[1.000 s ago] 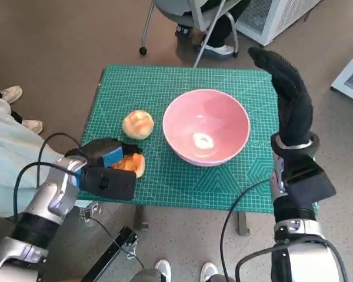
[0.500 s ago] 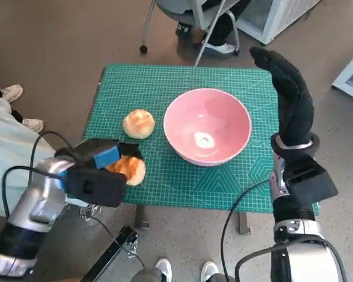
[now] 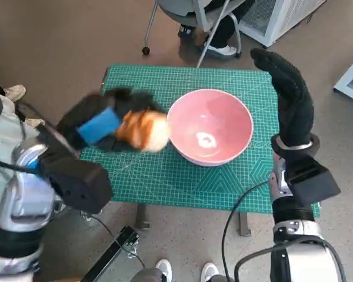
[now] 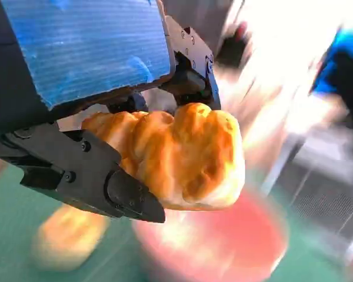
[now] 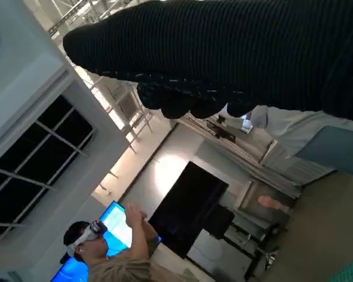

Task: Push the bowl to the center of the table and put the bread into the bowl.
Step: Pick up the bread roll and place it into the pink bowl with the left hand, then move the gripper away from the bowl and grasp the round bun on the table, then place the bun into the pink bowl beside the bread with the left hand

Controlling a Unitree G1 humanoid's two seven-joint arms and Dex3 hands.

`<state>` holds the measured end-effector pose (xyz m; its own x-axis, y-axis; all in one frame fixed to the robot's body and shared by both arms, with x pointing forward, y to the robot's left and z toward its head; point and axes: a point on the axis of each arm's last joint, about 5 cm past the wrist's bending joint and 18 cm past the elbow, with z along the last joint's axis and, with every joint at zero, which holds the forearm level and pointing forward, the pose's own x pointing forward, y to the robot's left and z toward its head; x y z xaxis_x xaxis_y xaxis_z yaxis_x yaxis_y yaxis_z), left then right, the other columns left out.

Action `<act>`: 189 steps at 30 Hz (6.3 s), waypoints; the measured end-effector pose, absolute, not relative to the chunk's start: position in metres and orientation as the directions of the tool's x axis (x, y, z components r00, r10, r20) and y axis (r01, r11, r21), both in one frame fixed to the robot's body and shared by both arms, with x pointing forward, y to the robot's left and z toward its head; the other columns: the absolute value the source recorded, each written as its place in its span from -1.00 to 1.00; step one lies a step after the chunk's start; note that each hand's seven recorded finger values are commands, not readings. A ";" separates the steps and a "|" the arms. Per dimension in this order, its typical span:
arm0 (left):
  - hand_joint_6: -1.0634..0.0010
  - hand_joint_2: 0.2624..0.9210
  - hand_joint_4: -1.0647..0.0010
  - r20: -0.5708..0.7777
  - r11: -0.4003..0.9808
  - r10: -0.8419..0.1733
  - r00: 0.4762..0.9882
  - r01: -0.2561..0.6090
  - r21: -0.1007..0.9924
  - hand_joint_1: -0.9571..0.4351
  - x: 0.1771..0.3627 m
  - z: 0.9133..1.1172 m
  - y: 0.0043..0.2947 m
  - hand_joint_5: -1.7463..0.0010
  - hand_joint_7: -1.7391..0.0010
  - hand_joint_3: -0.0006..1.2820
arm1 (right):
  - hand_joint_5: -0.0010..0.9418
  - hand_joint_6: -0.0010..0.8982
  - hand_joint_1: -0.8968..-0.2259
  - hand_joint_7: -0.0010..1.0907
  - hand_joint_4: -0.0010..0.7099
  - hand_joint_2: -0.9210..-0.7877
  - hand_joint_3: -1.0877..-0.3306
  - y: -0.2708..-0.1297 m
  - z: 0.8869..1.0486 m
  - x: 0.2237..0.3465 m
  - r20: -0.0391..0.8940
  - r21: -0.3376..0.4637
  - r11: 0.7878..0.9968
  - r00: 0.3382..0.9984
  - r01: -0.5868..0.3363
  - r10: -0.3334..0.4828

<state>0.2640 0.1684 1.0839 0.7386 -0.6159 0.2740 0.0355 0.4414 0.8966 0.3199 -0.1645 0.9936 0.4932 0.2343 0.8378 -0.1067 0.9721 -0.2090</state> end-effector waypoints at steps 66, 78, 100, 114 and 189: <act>0.39 0.79 0.76 -0.110 0.356 -0.381 0.918 0.255 0.899 0.20 0.358 1.058 0.204 0.99 0.96 -1.00 | -1.00 -0.91 -0.03 0.49 -0.11 -1.00 -0.06 -0.173 0.986 0.315 0.842 -0.183 0.979 0.501 -0.084 0.201; 0.38 0.70 0.77 -0.228 0.326 -0.297 0.927 0.323 0.889 0.21 0.363 1.040 0.208 1.00 0.97 -1.00 | -1.00 -0.91 -0.08 0.50 -0.11 -1.00 -0.05 -0.172 0.986 0.316 0.843 -0.173 0.981 0.501 -0.089 0.195; 0.39 0.66 0.77 -0.378 0.164 -0.192 0.906 0.409 0.898 0.16 0.368 1.013 0.179 1.00 0.99 -1.00 | -1.00 -0.92 -0.02 0.50 -0.11 -1.00 -0.07 -0.174 0.988 0.315 0.846 -0.187 0.979 0.491 -0.088 0.205; 0.11 0.78 0.50 -0.442 0.126 -0.144 0.886 0.459 0.879 0.22 0.367 0.996 0.162 0.96 0.93 -0.98 | -1.00 -0.93 -0.10 0.51 -0.11 -1.00 -0.07 -0.176 0.991 0.315 0.856 -0.199 0.977 0.472 -0.079 0.212; 0.86 0.78 0.84 -0.186 0.198 -0.667 0.722 0.412 0.889 0.26 0.354 1.055 0.092 0.96 0.40 -0.92 | -1.00 -0.93 -0.02 0.53 -0.09 -1.00 -0.10 -0.175 0.994 0.314 0.862 -0.205 0.975 0.457 -0.083 0.220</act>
